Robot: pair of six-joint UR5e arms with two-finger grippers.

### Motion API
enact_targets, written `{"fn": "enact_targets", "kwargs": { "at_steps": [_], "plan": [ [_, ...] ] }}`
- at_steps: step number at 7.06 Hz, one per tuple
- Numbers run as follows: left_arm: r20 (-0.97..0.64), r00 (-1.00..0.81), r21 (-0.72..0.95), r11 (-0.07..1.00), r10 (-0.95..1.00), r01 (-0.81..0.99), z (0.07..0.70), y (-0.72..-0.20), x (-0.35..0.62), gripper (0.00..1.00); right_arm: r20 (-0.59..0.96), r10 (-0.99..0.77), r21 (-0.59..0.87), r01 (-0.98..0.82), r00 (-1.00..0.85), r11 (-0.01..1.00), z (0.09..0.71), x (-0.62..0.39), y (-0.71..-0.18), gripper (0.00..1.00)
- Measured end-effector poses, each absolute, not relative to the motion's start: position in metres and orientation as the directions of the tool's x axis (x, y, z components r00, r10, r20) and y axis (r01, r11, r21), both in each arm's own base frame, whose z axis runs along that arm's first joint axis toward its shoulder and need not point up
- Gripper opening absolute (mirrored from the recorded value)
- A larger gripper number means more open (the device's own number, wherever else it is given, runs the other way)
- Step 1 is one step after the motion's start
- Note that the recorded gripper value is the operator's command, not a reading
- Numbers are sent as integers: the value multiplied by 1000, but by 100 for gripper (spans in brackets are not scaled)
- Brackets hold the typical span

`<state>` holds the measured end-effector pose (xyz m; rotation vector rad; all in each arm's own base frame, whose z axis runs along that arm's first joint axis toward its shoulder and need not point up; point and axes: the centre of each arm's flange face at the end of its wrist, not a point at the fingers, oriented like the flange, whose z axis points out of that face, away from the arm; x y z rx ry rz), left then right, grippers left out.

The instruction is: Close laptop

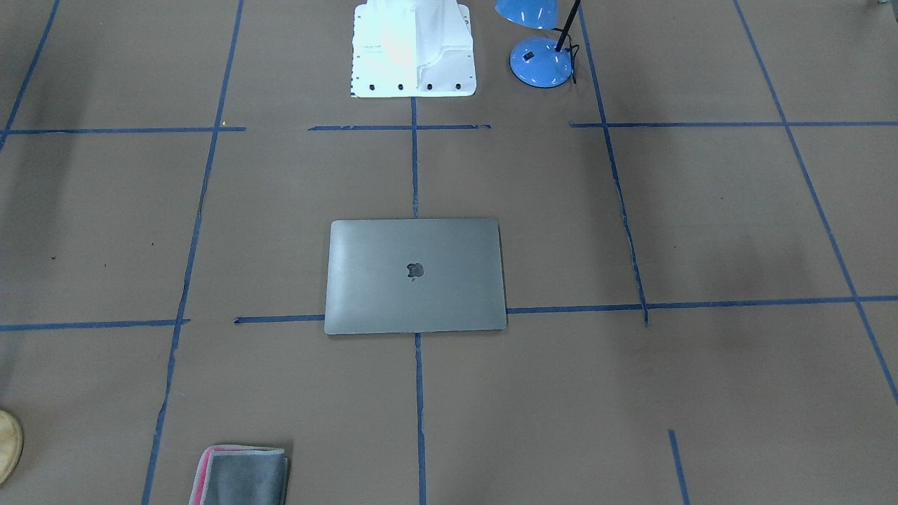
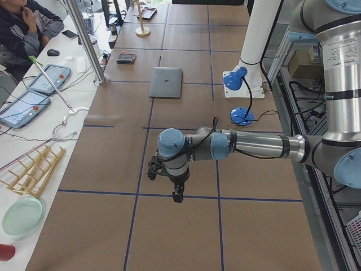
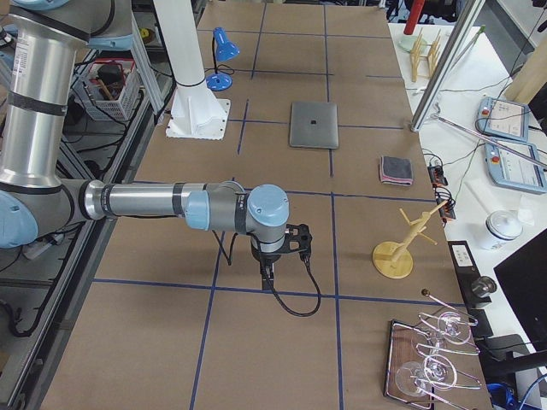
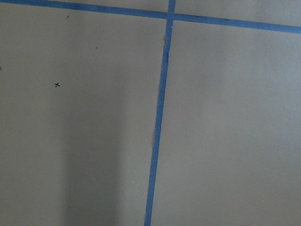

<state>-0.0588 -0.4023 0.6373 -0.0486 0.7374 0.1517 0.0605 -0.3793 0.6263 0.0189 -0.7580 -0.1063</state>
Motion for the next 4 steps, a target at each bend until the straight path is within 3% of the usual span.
{"fn": "enact_targets", "kwargs": {
  "at_steps": [4],
  "plan": [
    [-673,730,12,988,122,-155,636,-403,-59,100,685,-106,59,90,721,994,625,60,-379,100]
  ]
}}
